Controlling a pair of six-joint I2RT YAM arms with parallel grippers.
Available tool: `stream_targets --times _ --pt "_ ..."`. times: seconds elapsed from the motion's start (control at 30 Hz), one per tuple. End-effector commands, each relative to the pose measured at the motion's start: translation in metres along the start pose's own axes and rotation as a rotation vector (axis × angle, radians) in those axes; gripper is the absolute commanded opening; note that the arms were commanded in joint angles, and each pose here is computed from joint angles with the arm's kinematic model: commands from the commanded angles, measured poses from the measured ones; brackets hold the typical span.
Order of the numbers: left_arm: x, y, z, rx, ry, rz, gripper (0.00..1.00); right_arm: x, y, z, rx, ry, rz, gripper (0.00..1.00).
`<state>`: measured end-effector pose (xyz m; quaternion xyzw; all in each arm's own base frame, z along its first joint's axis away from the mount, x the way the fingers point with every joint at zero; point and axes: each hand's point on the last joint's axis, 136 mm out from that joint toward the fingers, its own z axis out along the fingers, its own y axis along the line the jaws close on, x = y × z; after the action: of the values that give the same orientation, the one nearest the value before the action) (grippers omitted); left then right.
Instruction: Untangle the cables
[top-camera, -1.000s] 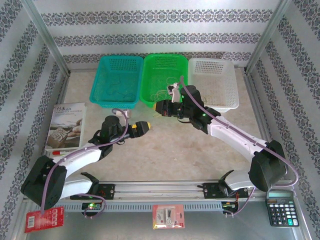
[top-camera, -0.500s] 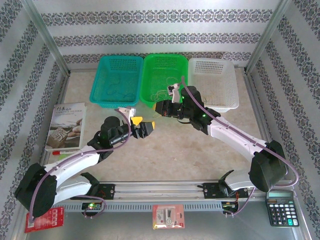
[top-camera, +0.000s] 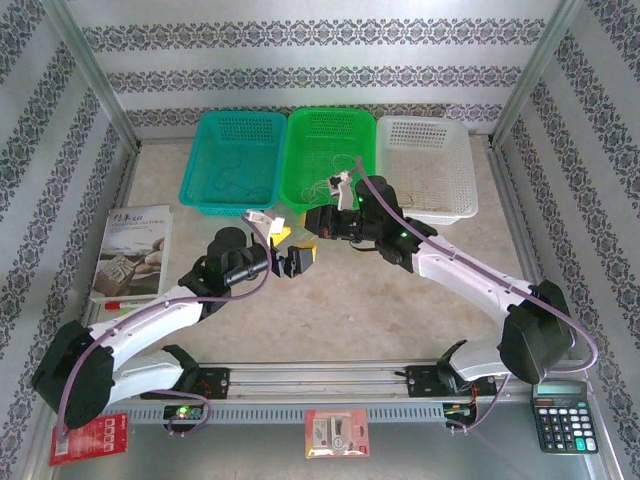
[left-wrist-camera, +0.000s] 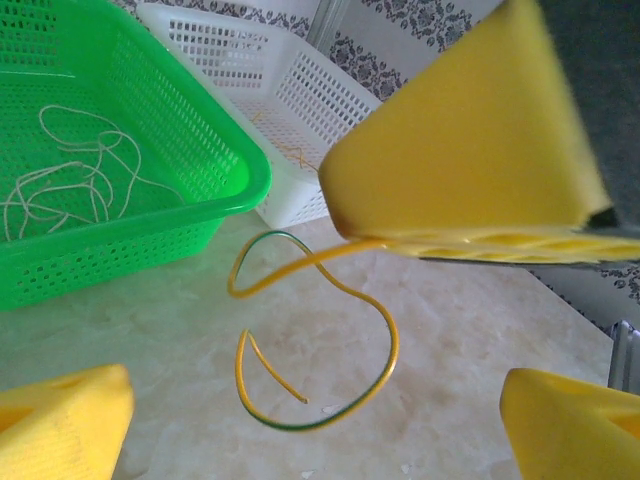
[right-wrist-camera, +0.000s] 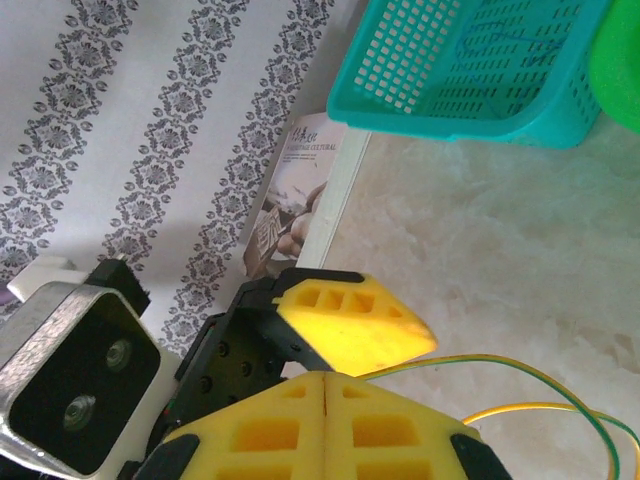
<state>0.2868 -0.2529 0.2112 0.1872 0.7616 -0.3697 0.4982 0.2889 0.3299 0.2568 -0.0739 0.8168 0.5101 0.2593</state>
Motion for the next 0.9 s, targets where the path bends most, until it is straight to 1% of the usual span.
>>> stream_targets --times 0.0,0.17,0.23,0.27,0.33,0.63,0.73,0.77,0.87 --pt "-0.004 -0.009 0.008 0.030 0.014 0.036 0.95 0.002 0.013 0.003 -0.036 0.007 -0.010 0.00" --pt "-0.002 -0.007 0.015 0.037 0.018 0.023 0.93 0.001 0.025 0.001 -0.062 0.006 -0.014 0.00" --pt "-0.002 -0.006 0.018 0.033 0.017 0.020 0.91 0.001 0.032 0.000 -0.076 0.006 -0.018 0.00" --pt "-0.003 -0.006 0.019 0.034 0.015 0.021 0.88 0.001 0.035 -0.001 -0.083 0.003 -0.019 0.00" --pt "-0.003 -0.006 0.022 0.035 0.020 0.016 0.77 -0.001 0.040 -0.005 -0.094 -0.007 -0.017 0.00" --pt "-0.004 -0.007 0.028 0.054 0.015 -0.005 0.17 -0.027 0.060 -0.031 -0.144 -0.090 -0.007 0.00" --pt "-0.002 -0.007 0.029 0.058 0.019 -0.015 0.02 -0.041 0.066 -0.043 -0.158 -0.132 -0.006 0.00" --pt "-0.001 -0.007 0.029 0.059 0.019 -0.018 0.00 -0.046 0.068 -0.047 -0.164 -0.144 -0.002 0.00" --pt "0.002 -0.006 0.029 0.056 0.023 -0.028 0.00 -0.060 0.071 -0.058 -0.175 -0.187 0.001 0.00"
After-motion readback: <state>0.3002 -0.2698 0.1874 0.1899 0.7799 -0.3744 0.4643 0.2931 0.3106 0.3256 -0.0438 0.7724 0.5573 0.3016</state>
